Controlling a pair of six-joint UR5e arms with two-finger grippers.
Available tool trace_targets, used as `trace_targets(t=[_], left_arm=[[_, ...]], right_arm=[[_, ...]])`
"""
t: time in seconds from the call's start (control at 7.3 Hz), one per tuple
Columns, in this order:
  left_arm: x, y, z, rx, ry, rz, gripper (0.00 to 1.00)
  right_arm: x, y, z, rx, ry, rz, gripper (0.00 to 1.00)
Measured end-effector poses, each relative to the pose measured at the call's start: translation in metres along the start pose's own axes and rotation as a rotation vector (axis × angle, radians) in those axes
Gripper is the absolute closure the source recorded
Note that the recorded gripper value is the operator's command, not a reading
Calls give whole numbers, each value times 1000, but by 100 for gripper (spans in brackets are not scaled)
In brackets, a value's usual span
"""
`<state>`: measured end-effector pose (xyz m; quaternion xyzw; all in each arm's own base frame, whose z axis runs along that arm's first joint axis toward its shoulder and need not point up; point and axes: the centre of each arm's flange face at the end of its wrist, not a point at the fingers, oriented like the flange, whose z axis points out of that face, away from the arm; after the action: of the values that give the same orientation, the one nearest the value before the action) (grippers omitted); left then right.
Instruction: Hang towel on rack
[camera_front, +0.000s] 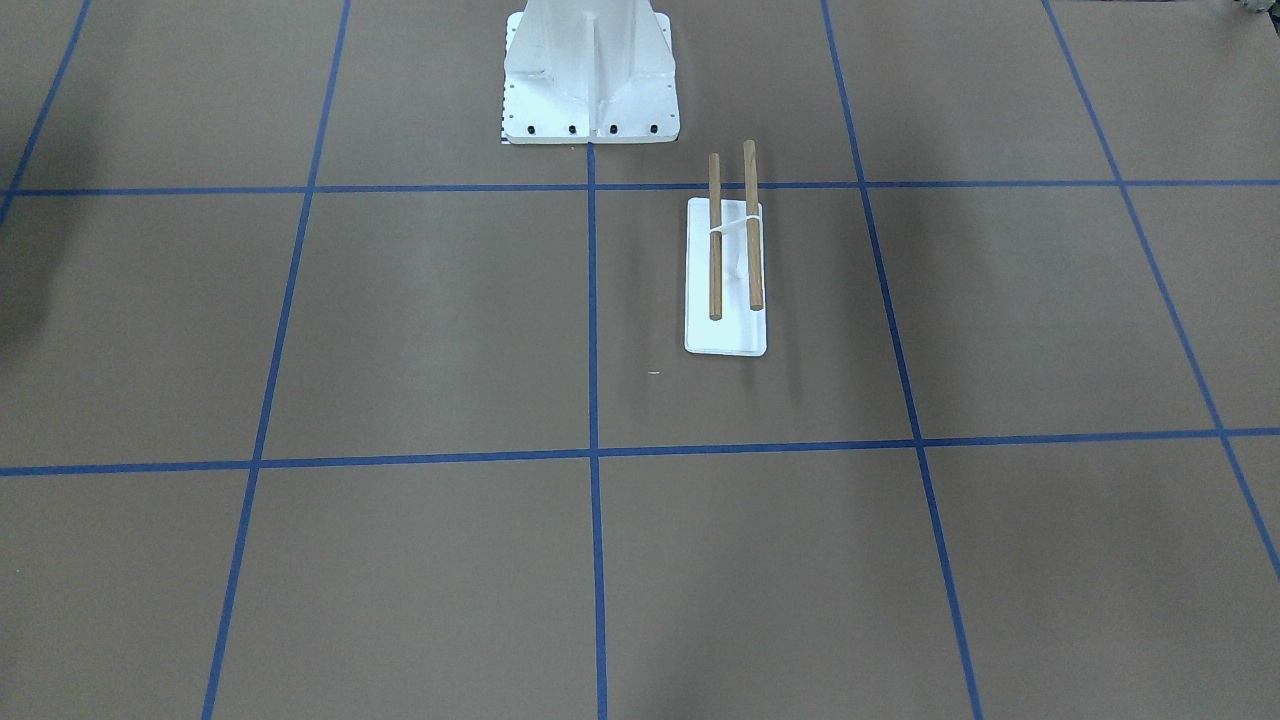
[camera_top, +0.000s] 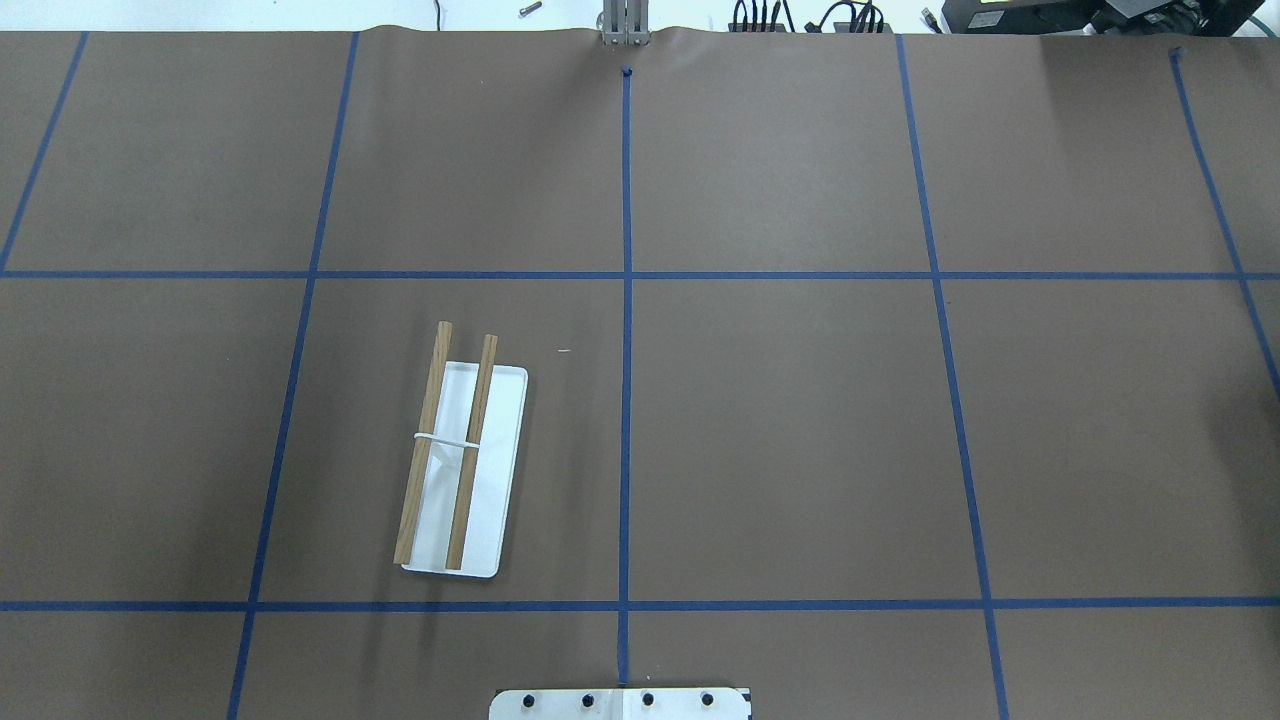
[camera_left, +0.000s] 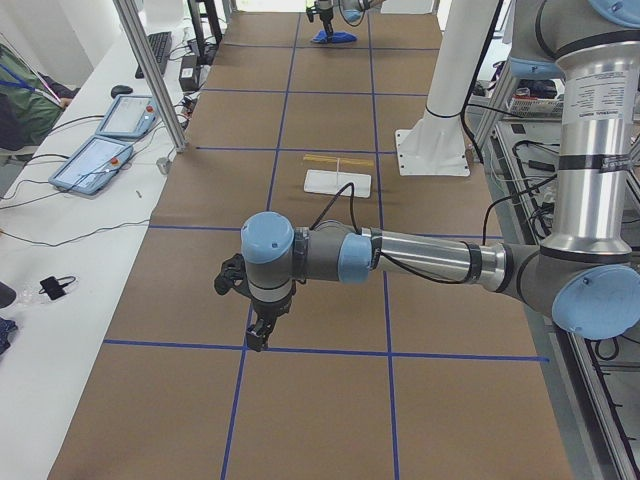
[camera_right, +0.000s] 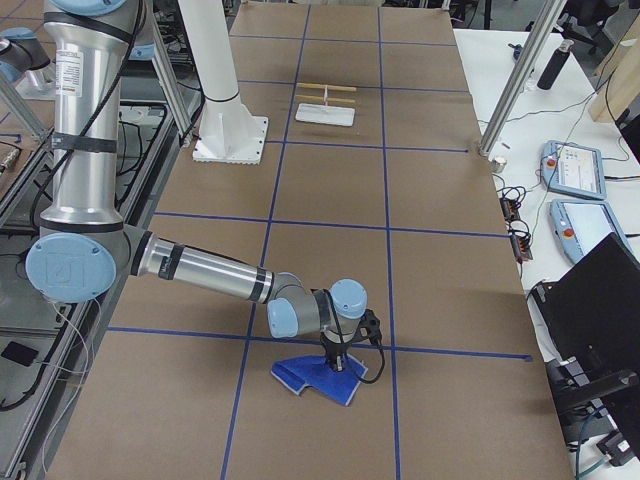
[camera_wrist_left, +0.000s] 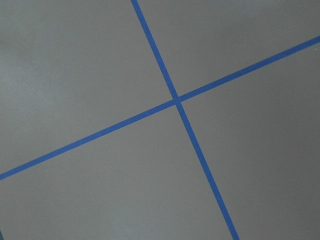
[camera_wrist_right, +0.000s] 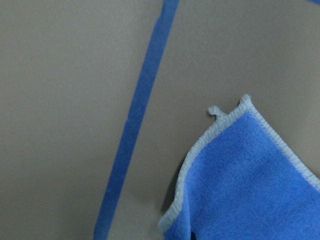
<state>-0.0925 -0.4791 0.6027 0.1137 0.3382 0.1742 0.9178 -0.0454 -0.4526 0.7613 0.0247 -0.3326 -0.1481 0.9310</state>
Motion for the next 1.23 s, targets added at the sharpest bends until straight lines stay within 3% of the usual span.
trace_targets(t=[0.41, 0.68, 0.82, 1.1, 1.23], left_arm=[[3, -3, -4, 12, 0, 11, 2], [11, -14, -10, 84, 14, 71, 2], [14, -24, -7, 125, 18, 103, 2], [24, -48, -2, 188, 54, 25, 2], [29, -55, 0, 235, 70, 36, 2]], right_arm=[[-28, -64, -64, 143, -4, -55, 100], [-65, -135, -110, 228, -16, -117, 100], [-93, -169, -130, 248, -41, -109, 100], [-180, -231, -155, 268, -120, -21, 100], [-233, -256, -166, 276, -164, 31, 100]])
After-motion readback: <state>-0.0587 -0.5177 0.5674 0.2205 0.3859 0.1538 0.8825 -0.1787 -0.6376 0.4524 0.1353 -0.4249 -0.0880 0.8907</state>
